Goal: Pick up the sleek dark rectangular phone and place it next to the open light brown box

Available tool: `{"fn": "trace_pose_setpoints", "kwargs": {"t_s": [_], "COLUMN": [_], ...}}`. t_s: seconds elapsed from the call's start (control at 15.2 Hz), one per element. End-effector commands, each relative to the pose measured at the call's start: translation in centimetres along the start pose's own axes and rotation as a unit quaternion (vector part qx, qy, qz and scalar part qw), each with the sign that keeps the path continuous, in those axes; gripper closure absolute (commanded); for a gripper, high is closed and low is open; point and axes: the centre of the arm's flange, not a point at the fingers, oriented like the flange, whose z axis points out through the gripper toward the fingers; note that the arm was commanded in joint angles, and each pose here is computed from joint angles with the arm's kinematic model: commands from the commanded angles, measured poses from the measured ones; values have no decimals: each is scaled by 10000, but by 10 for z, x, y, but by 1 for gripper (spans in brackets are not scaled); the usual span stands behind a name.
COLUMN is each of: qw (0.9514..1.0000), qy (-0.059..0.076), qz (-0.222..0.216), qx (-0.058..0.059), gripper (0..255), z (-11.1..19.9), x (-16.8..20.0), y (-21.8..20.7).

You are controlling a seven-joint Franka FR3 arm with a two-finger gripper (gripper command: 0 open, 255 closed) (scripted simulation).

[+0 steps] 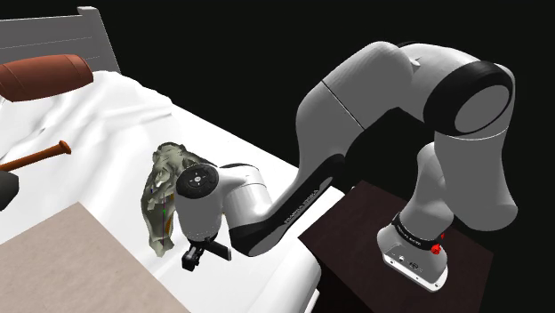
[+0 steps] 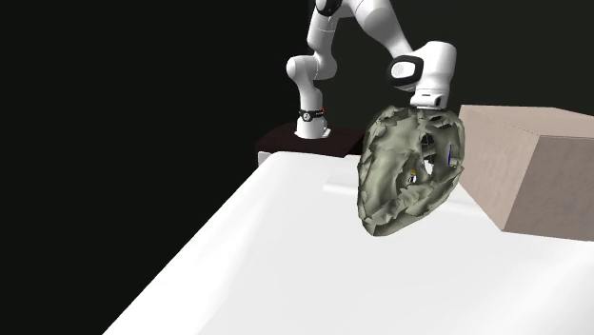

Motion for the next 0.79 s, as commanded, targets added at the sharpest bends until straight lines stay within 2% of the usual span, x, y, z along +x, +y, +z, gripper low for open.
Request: {"fn": "trace_pose_setpoints", "kwargs": {"t_s": [0.0, 0.2, 0.26, 0.73], "qw": [10000, 10000, 10000, 10000], "qy": [1, 1, 1, 1], "qz": [0, 0, 0, 0], "qx": [1, 0, 0, 0], "gripper": [0, 0, 255, 255], "z": [0, 0, 0, 0], "x": [0, 0, 0, 0], "y": [0, 0, 0, 0]}}
